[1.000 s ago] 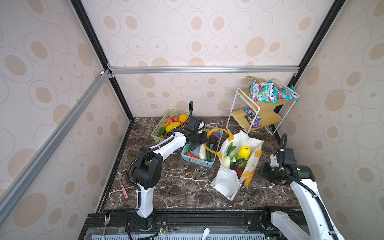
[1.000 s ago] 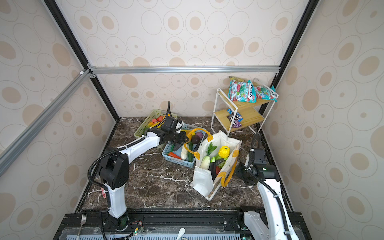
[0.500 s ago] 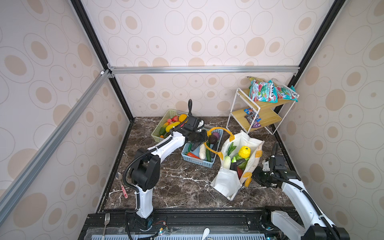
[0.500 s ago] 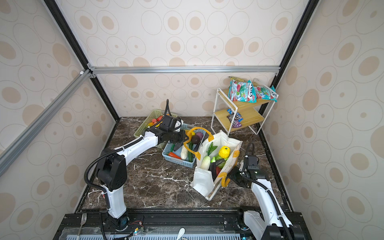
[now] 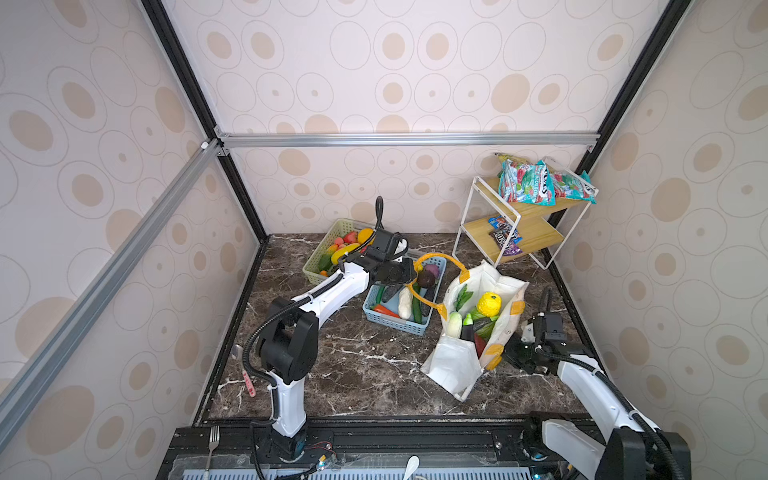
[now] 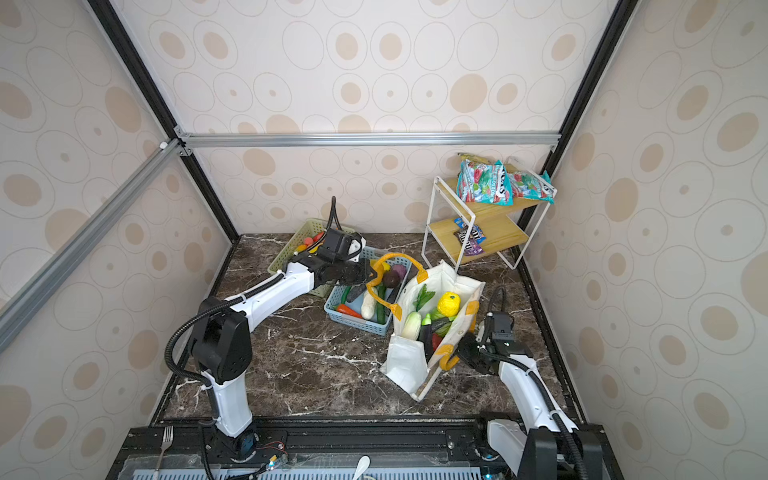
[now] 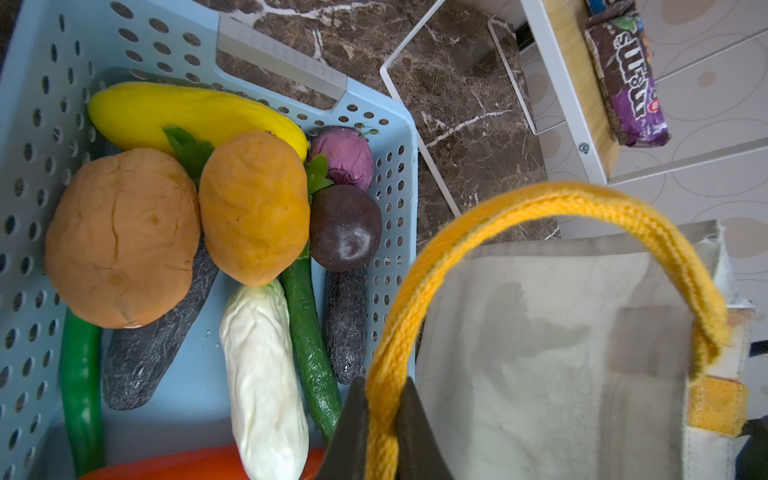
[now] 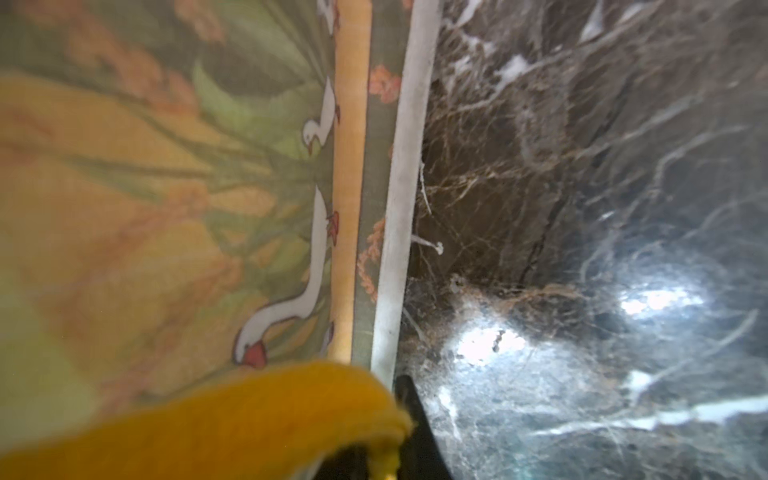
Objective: Place the food into the grocery bag and tie it
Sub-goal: 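Lift both yellow handles upward with both grippers, raising the bag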
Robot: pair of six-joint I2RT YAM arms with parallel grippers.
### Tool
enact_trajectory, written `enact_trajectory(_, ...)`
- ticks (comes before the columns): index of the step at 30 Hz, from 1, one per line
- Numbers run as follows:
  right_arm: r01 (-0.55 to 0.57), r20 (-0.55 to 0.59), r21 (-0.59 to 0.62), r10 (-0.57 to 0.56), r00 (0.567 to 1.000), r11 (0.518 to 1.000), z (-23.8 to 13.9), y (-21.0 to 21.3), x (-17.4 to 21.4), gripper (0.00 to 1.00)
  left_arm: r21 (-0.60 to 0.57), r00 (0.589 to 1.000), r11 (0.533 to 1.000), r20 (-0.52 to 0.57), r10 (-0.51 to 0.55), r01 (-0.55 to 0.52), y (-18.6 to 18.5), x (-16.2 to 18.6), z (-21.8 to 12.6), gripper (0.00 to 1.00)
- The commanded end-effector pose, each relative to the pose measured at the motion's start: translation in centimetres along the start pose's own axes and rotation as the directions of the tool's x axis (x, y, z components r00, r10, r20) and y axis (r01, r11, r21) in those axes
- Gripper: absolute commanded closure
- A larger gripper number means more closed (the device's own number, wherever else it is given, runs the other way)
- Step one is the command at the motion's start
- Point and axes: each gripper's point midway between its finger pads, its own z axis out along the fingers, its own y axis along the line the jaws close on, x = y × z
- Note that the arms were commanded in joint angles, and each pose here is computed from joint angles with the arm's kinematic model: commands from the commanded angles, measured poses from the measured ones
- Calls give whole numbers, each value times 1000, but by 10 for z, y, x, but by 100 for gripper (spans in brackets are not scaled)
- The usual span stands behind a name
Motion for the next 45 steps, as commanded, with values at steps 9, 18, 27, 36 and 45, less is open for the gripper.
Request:
enact_trajectory(9,104,92,112,-115,989,988,-82,16,-19,93,58,974,993,207,90,-104,-53,-62,-72,87)
enact_trajectory(18,245,225,-113,-216,950,963,-154,105,-55,95,101,932,963,296,209,-248,-95,-78,-103,87)
enact_trajectory(27,393,328,-401,-271,905,828,-202,201,-70,93,192,891,904,337,305,-382,-151,-73,-117,86)
enact_trajectory(36,517,367,-517,-369,854,682,-190,269,-55,91,232,871,866,337,357,-444,-181,-64,-121,86)
enact_trajectory(45,548,428,-577,-346,834,606,-177,302,-62,90,255,870,850,320,376,-461,-194,-57,-117,86)
